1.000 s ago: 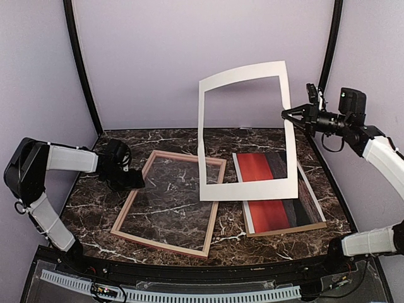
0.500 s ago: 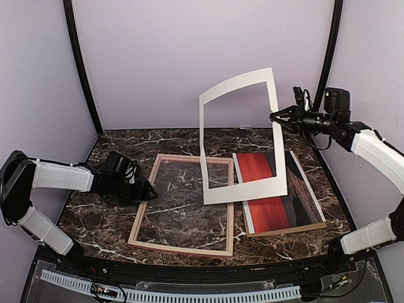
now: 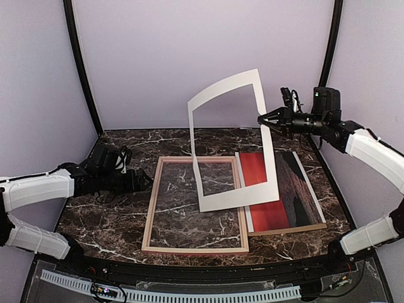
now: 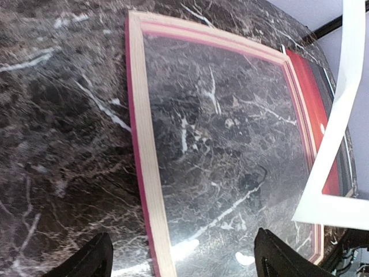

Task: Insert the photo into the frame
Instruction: Move the frame body to the center of the board, then place the mat board on the glass panel.

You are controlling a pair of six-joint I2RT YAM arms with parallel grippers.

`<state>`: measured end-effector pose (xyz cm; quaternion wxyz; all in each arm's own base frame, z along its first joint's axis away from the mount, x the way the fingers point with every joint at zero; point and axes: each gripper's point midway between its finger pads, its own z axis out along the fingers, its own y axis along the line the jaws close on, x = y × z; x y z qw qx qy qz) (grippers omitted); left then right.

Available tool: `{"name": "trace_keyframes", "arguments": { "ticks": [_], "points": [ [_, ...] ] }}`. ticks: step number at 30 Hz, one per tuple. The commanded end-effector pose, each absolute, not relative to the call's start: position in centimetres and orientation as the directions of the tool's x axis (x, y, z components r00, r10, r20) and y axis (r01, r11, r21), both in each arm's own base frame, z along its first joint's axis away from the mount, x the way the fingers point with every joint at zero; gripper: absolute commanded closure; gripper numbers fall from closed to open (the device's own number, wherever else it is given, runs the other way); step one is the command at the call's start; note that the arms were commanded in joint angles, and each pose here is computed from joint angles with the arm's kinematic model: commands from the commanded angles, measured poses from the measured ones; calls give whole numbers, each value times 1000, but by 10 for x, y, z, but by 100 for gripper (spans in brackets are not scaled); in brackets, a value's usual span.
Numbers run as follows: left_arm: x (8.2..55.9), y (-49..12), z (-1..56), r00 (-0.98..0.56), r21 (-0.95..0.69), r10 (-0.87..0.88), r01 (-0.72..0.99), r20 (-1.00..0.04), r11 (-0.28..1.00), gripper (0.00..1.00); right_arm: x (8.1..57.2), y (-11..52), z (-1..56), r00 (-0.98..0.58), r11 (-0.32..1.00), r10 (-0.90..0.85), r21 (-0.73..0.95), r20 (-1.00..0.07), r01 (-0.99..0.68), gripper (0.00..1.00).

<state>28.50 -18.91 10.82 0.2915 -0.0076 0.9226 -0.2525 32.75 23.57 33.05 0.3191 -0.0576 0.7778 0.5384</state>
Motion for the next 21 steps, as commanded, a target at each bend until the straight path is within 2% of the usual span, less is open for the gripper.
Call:
{"name": "trace_keyframes", "arguments": {
  "ticks": [1,6,9,15,21],
  "points": [
    [296,-147,130,-747,-281,-132,77,-652,957,10,314,269,354,-773,332,238,797,-588,-504,100],
    [305,-125,138,-730,-229,-134,32,-670,973,6,297,315,360,-794,228,197,815,-575,-533,100],
    [309,-113,142,-720,-217,-154,-5,-677,976,5,299,329,343,-819,216,193,838,-540,-501,100],
    [309,-101,162,-671,-195,-164,-30,-723,980,5,328,324,249,-857,409,227,844,-463,-348,100],
    [312,-107,166,-665,-202,-148,3,-732,979,5,338,318,168,-891,479,262,851,-371,-213,100]
  ]
}}
